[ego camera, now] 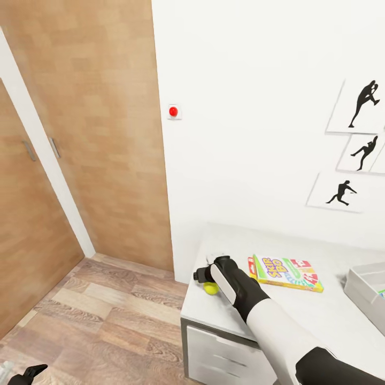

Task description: Put all the toys in the child's room - the three board games (two on the bed and one on the table), the two jigsaw puzzles on the table, and the tennis ball on the table - inside the toy box on the table in the child's room.

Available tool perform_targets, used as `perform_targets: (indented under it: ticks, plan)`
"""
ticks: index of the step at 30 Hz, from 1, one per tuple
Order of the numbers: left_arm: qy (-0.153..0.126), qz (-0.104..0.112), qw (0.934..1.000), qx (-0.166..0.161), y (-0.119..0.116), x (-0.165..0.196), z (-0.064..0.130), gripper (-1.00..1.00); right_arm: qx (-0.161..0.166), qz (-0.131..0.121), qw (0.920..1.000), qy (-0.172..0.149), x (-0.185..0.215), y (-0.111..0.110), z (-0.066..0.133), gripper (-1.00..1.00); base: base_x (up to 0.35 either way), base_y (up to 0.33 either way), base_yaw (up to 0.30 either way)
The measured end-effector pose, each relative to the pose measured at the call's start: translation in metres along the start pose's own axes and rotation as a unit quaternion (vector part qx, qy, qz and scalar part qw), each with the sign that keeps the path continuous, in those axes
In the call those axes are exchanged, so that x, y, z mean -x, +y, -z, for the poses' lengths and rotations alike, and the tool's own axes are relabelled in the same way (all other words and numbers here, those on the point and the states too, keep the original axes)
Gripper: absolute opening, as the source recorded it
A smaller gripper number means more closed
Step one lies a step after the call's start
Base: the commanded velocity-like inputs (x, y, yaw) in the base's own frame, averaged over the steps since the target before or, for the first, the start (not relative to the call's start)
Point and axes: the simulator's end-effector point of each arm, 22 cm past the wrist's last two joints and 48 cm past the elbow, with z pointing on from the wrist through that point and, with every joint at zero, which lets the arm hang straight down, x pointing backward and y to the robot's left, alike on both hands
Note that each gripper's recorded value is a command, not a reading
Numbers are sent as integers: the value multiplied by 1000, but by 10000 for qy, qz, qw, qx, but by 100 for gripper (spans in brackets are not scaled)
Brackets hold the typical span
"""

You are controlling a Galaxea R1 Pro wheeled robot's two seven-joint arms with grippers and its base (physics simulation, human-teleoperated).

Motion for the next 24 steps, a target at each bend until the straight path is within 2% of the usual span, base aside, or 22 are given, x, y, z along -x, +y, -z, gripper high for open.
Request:
perform_targets:
  ticks: [24]
  plan:
    - [-3,-4,10000,14,1,0,0,100,-22,-65,9999,112,-12,-3,-5,100,0,0,4]
